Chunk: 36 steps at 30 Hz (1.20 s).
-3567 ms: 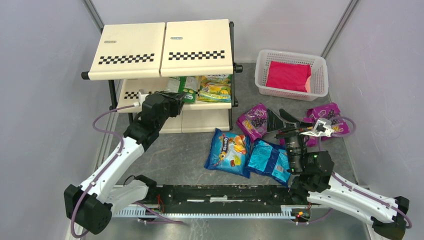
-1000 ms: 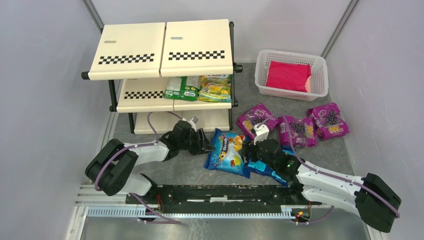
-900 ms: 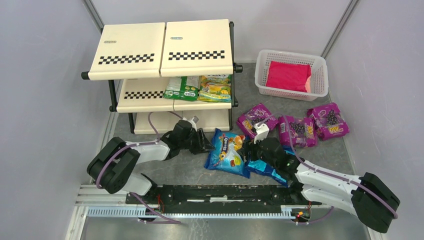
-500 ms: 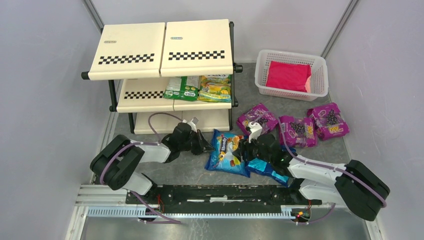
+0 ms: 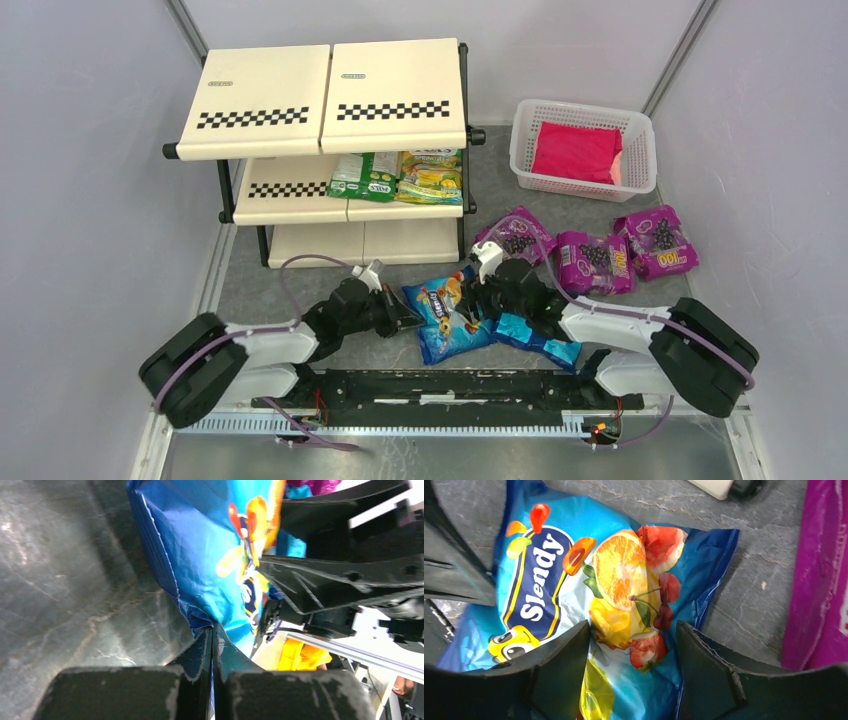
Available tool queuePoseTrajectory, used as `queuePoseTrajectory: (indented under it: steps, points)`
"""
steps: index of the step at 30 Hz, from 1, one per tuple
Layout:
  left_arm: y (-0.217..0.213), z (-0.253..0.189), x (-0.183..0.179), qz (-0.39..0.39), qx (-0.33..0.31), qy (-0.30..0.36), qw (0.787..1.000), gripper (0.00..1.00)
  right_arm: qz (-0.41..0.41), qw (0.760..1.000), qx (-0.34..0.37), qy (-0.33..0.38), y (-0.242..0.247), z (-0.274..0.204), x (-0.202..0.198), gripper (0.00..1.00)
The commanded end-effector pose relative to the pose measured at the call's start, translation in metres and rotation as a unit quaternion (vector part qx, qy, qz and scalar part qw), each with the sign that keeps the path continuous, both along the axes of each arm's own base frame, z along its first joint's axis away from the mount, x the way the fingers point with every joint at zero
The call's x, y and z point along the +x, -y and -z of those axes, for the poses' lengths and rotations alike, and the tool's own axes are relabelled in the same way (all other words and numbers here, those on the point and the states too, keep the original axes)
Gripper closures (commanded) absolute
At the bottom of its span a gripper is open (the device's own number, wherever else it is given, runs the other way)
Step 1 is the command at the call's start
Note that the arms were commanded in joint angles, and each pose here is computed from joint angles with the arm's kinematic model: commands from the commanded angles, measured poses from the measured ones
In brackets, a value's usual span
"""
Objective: Place and organize the candy bags onto the shelf
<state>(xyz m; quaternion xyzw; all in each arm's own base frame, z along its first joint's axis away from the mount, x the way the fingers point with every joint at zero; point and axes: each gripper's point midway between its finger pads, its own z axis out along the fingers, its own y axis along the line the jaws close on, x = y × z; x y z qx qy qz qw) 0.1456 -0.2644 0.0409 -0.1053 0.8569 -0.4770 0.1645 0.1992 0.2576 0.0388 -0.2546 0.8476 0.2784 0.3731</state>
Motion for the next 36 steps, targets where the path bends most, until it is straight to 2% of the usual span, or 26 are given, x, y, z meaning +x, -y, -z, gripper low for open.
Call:
queuePoseTrajectory:
  steps: [1, 7, 12, 21, 23, 30, 33, 36]
  points:
    - [0.000, -0.034, 0.002, -0.028, -0.044, 0.014, 0.999, 0.98, 0.022, 0.993, -0.109, 0.037, 0.033, 0.006, 0.001, 0.26]
    - [-0.003, -0.056, 0.004, -0.039, -0.058, 0.029, 0.997, 0.98, 0.022, 0.984, -0.165, 0.069, 0.037, -0.015, -0.015, 0.16]
    - [-0.003, -0.062, 0.003, -0.042, -0.068, 0.028, 0.996, 0.98, 0.005, 0.985, -0.149, 0.086, 0.018, -0.042, -0.038, 0.10]
    - [0.006, -0.080, 0.006, -0.034, -0.091, 0.030, 0.995, 0.98, -0.099, 0.983, -0.099, 0.123, -0.065, -0.074, -0.108, 0.08]
    - [0.009, -0.086, 0.007, -0.031, -0.101, 0.026, 0.994, 0.98, -0.113, 0.979, -0.111, 0.132, -0.077, -0.071, -0.117, 0.08]
    - [0.005, -0.094, 0.005, -0.052, -0.137, 0.014, 0.989, 0.98, -0.096, 0.963, -0.179, 0.179, -0.095, -0.061, -0.121, 0.11]
    - [0.007, -0.100, 0.004, -0.045, -0.143, 0.017, 0.989, 0.98, -0.053, 0.957, -0.200, 0.205, -0.099, -0.062, -0.118, 0.11]
    - [0.009, -0.104, 0.003, -0.041, -0.148, 0.015, 0.988, 0.98, -0.015, 0.937, -0.246, 0.247, -0.096, -0.059, -0.110, 0.16]
